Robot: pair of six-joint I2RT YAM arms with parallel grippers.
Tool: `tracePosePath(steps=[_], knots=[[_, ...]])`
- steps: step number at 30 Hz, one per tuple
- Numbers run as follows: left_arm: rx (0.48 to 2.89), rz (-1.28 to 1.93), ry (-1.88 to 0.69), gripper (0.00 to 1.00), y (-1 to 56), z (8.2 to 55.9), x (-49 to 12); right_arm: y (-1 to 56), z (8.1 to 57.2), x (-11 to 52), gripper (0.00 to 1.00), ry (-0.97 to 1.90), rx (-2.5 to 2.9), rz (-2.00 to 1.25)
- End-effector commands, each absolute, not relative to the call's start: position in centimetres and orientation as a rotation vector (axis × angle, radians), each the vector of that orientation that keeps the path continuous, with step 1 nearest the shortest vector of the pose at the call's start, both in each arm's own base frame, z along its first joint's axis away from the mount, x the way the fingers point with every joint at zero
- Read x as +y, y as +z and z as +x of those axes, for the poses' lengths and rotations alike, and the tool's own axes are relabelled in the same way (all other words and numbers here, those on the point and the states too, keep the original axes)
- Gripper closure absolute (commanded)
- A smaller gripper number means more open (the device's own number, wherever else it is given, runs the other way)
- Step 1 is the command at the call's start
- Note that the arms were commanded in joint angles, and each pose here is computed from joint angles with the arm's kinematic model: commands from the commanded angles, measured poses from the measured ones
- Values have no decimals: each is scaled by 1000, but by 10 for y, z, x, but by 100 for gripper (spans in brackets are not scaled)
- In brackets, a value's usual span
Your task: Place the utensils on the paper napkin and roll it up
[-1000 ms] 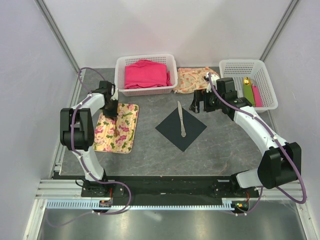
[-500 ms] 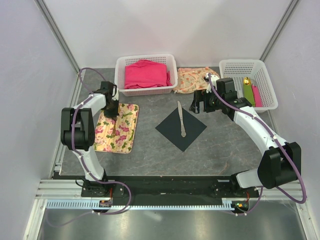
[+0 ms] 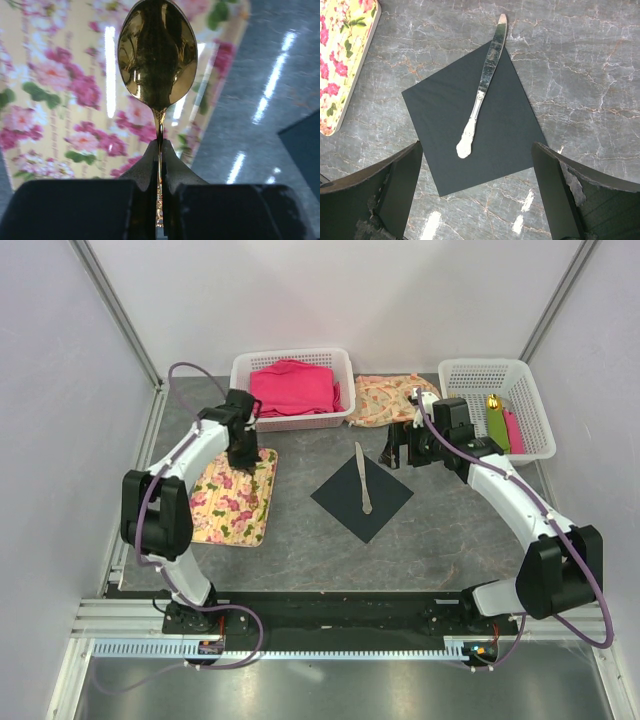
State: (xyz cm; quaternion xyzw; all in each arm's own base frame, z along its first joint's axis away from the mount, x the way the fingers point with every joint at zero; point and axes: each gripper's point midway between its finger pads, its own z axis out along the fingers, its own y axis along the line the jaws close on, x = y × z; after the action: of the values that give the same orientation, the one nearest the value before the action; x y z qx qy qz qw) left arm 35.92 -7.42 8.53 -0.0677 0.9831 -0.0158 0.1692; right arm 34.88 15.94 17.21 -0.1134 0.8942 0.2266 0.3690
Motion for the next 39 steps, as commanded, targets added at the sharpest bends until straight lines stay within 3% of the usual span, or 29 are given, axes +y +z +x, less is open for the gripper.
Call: tracePosePath(steps=[1, 12, 20, 39], knots=[[2755, -324, -72, 98, 115, 341, -118, 191, 353, 155, 2, 560, 2226, -278], [2705, -148, -213, 98, 125, 363, -280, 188, 359, 145, 2, 530, 2243, -250], [2667, -109, -274, 98, 103, 386, -358, 184, 370, 137, 2, 543, 2260, -205], [2690, -168, -294, 98, 63, 401, -378, 180, 366, 140, 2, 593, 2272, -201]])
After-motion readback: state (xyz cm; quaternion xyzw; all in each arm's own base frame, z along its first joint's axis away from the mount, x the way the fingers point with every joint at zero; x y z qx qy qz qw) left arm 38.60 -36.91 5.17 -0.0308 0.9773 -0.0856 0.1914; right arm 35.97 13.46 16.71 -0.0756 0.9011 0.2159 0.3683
